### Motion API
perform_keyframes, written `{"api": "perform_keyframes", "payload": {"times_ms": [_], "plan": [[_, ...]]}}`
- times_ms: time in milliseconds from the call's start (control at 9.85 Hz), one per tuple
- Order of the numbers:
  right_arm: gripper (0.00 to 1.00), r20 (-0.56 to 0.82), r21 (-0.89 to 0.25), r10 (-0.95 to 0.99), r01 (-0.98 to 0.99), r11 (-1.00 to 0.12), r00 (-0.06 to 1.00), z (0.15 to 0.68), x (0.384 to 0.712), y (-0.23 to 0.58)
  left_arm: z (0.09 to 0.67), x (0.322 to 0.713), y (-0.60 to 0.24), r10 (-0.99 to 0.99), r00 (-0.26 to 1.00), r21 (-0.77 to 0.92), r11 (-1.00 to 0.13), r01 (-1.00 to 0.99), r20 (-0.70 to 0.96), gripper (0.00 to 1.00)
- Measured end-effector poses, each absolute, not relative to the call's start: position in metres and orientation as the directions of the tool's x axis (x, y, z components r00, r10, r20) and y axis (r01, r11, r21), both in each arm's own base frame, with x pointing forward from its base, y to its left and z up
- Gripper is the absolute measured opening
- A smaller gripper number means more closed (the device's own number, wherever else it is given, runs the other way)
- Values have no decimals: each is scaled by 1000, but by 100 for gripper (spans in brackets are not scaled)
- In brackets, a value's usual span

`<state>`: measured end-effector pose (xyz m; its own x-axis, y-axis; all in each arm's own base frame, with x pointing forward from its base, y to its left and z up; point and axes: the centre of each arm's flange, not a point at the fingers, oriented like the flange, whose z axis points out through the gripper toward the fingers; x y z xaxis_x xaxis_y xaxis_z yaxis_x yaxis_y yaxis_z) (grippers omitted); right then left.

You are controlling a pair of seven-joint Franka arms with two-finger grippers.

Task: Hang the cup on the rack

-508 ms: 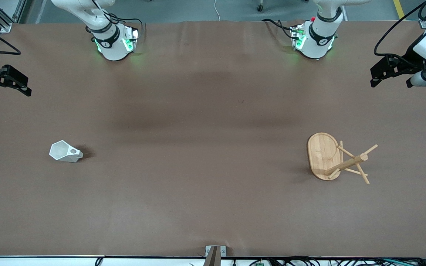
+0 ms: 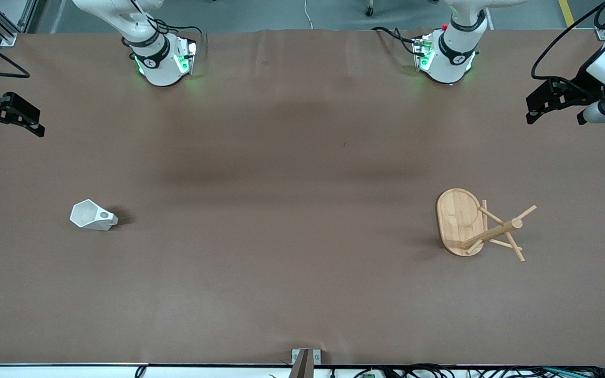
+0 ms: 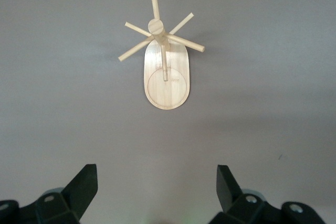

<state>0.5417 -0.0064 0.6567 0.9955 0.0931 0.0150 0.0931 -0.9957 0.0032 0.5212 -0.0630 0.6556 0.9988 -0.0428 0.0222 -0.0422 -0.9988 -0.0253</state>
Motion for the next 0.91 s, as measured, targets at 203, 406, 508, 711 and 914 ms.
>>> {"api": "perform_keyframes", "payload": {"times_ms": [203, 406, 508, 711, 914], "plan": [[92, 15, 3, 93, 93, -996, 996, 657, 542, -7, 656, 521, -63, -42, 999, -25, -999, -42, 23, 100], [93, 23, 4, 91, 91, -996, 996, 657, 543, -8, 656, 521, -63, -42, 999, -25, -999, -42, 22, 100], [95, 27, 4, 89, 89, -996, 996, 658, 543, -9, 656, 521, -63, -42, 999, -25, -999, -42, 22, 100], [99, 37, 5, 84, 84, -996, 996, 659, 544, -11, 655, 522, -63, -42, 999, -25, -999, -42, 21, 100], [100, 42, 6, 72, 72, -997, 997, 659, 545, -18, 655, 522, -63, -43, 999, -25, -999, -42, 21, 100]]}}
